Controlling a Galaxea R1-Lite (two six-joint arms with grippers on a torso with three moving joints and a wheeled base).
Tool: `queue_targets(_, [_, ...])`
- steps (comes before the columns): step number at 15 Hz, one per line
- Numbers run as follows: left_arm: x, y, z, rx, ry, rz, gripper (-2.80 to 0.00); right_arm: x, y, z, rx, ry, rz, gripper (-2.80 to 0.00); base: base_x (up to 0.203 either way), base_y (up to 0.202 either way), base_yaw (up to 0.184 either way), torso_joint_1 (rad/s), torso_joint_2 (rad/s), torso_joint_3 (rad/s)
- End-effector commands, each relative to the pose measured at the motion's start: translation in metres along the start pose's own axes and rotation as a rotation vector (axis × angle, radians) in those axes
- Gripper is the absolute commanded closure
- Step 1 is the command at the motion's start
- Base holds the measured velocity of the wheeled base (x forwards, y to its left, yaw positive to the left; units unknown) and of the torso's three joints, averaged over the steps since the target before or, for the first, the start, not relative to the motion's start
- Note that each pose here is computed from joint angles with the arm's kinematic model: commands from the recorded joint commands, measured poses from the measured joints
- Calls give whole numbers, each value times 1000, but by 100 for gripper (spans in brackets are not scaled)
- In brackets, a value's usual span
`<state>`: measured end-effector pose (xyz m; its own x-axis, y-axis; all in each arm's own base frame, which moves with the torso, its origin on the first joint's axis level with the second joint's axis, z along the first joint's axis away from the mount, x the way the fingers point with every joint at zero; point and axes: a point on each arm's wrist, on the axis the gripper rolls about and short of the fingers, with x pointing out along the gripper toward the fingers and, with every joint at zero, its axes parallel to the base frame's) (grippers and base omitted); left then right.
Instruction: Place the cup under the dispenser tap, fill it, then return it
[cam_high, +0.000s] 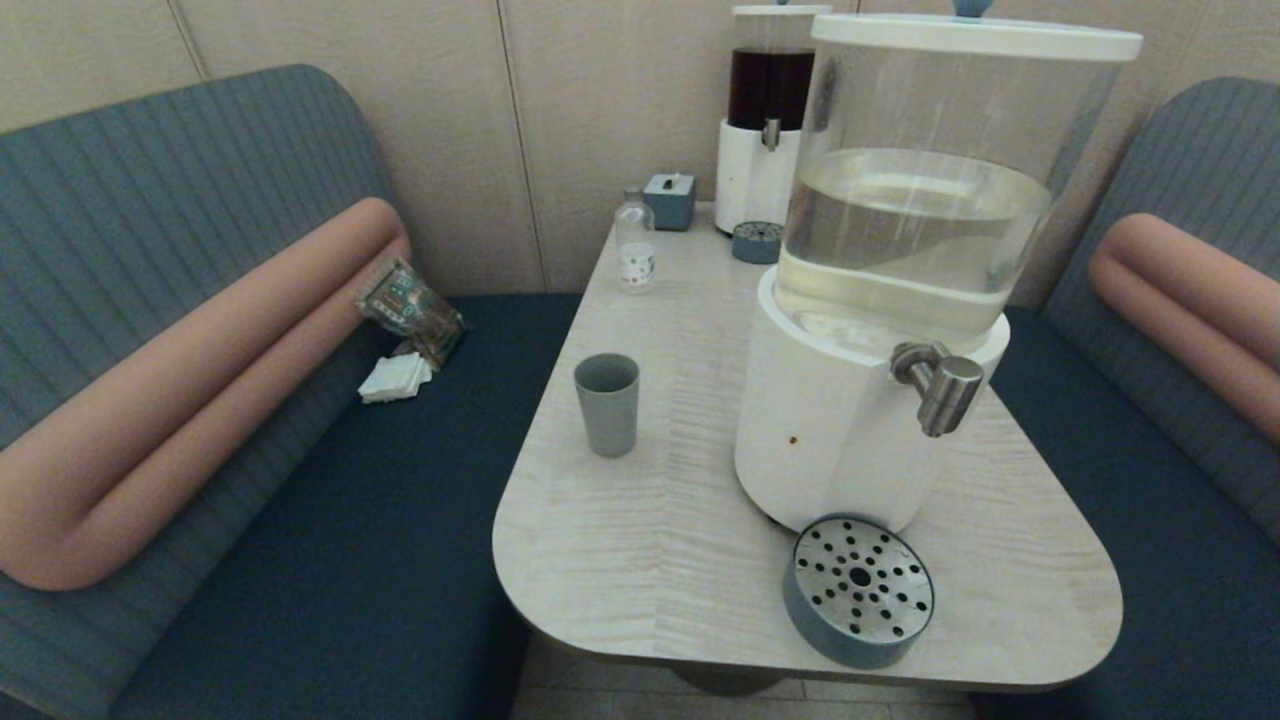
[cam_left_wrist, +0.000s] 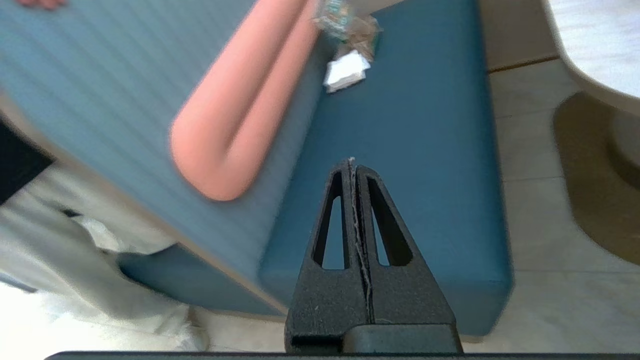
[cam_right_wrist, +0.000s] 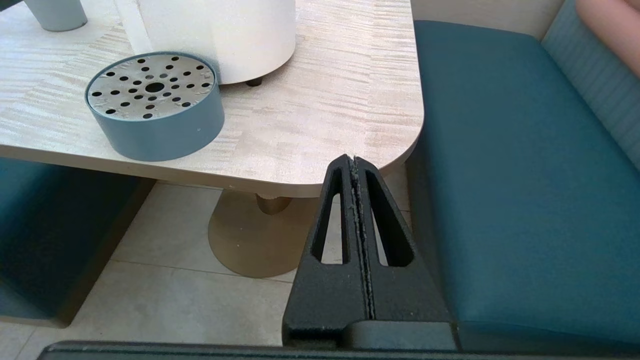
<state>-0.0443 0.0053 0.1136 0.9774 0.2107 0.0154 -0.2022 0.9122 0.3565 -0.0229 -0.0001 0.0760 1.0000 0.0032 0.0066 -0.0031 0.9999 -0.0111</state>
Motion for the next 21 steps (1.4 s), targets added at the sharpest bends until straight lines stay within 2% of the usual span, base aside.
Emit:
queue_targets(1, [2, -3, -3, -12, -10, -51, 0, 0, 0, 0, 0, 0, 0, 0, 0, 0, 0, 0, 0, 0])
queue_targets(3, [1, -7, 0, -105, -103, -267, 0, 0, 0, 0, -1, 0, 0, 0, 0, 0, 0, 0, 0, 0])
queue_targets(4, [2, -10, 0, -160, -127, -349, 0, 0, 0, 0, 0, -1, 1, 0, 0, 0, 0, 0, 0, 0])
queue_targets(6, [8, -16, -9, -186, -150, -430, 0, 0, 0, 0, 0, 0, 1, 0, 0, 0, 0, 0, 0, 0])
queue_targets(8, [14, -22, -19, -192, -155, -446, 0, 0, 0, 0, 0, 0, 1, 0, 0, 0, 0, 0, 0, 0])
queue_targets(10, [14, -22, -19, -212, -148, -415, 0, 0, 0, 0, 0, 0, 1, 0, 0, 0, 0, 0, 0, 0])
queue_targets(13, [17, -21, -25, -208, -91, -278, 0, 0, 0, 0, -1, 0, 0, 0, 0, 0, 0, 0, 0, 0])
queue_targets(14, [19, -23, -32, -209, -58, -266, 0, 0, 0, 0, 0, 0, 0, 0, 0, 0, 0, 0, 0, 0])
queue_targets(16, [19, -24, -33, -215, -44, -257, 0, 0, 0, 0, -1, 0, 0, 0, 0, 0, 0, 0, 0, 0])
queue_targets(18, [19, -24, -33, -251, -37, -256, 0, 0, 0, 0, 0, 0, 0, 0, 0, 0, 0, 0, 0, 0])
queue_targets(21, [19, -24, -33, -255, -37, -256, 0, 0, 0, 0, 0, 0, 0, 0, 0, 0, 0, 0, 0, 0])
